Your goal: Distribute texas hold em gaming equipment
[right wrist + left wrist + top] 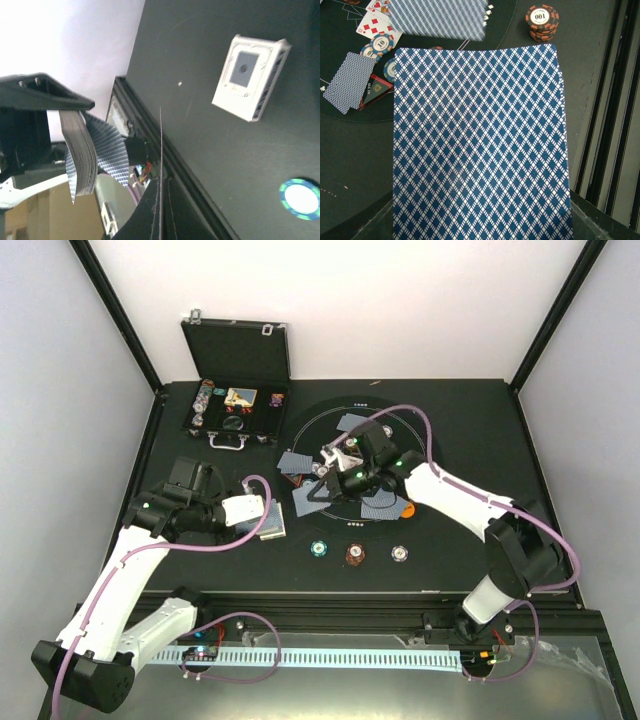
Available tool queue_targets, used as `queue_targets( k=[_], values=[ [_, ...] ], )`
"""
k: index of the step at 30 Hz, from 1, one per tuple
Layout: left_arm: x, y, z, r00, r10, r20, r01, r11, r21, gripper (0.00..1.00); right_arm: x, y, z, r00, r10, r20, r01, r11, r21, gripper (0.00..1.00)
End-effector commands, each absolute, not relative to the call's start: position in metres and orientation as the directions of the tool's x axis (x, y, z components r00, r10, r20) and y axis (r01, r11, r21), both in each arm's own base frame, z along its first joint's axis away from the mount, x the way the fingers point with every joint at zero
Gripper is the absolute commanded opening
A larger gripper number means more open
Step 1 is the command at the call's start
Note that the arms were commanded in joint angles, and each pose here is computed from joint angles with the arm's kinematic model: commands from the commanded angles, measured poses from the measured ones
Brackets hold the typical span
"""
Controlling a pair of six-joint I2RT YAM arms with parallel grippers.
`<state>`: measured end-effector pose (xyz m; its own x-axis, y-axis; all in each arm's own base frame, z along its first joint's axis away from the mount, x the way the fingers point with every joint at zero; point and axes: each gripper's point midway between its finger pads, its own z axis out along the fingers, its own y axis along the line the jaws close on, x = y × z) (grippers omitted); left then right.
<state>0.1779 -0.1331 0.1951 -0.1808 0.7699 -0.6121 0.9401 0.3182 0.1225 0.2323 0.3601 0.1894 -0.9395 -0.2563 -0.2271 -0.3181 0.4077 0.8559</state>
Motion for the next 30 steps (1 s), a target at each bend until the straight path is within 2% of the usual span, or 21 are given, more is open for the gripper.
queue_targets(
  k=[1,4,6,8,10,12,14,16,18,24,29,30],
  values=[
    [0.18,-0.136,0.21,-0.153,0.75,-0.643,0.936,0.319,0.149,0.02,0.271,0.326,0.204,-0.898,-0.223,-0.379,-0.438,0.537,0.721,0.01],
    [0.179,-0.136,0.209,-0.152,0.752,-0.642,0.936,0.318,0.151,0.02,0.316,0.289,0.191,-0.846,-0.249,-0.472,-0.482,0.736,0.475,0.01],
    [0.179,-0.135,0.209,-0.154,0.753,-0.64,0.936,0.318,0.149,0.01,0.353,0.253,0.174,-0.802,-0.289,-0.522,-0.44,0.877,0.191,0.01],
    [0.178,-0.135,0.208,-0.157,0.753,-0.64,0.937,0.319,0.145,0.02,0.388,0.221,0.168,-0.752,-0.35,-0.558,-0.377,0.923,-0.071,0.01],
    [0.178,-0.135,0.207,-0.162,0.754,-0.637,0.937,0.319,0.14,0.01,0.417,0.2,0.169,-0.702,-0.42,-0.575,-0.297,0.907,-0.3,0.01],
    [0.178,-0.135,0.206,-0.166,0.755,-0.634,0.937,0.321,0.137,0.02,0.44,0.201,0.175,-0.62,-0.528,-0.58,-0.252,0.835,-0.49,0.01],
    [0.177,-0.134,0.205,-0.168,0.758,-0.63,0.938,0.32,0.135,0.02,0.453,0.21,0.169,-0.543,-0.663,-0.515,-0.232,0.708,-0.667,0.01],
    [0.176,-0.133,0.204,-0.168,0.761,-0.627,0.937,0.32,0.138,0.02,0.461,0.216,0.161,-0.476,-0.789,-0.387,-0.205,0.528,-0.824,0.01],
    [0.175,-0.133,0.203,-0.17,0.761,-0.626,0.939,0.318,0.132,0.02,0.466,0.225,0.146,-0.443,-0.837,-0.32,-0.201,0.441,-0.875,0.01],
    [0.173,-0.131,0.203,-0.173,0.766,-0.619,0.939,0.319,0.132,0.02,0.464,0.233,0.088,-0.445,-0.861,-0.244,-0.291,0.397,-0.87,0.03],
    [0.173,-0.13,0.204,-0.163,0.772,-0.615,0.938,0.315,0.146,0.02,0.448,0.232,0.059,-0.449,-0.862,-0.235,-0.373,0.42,-0.828,0.16],
    [0.173,-0.13,0.205,-0.165,0.771,-0.615,0.938,0.316,0.145,0.02,0.444,0.232,0.056,-0.456,-0.858,-0.236,-0.391,0.431,-0.813,0.22]
  ],
)
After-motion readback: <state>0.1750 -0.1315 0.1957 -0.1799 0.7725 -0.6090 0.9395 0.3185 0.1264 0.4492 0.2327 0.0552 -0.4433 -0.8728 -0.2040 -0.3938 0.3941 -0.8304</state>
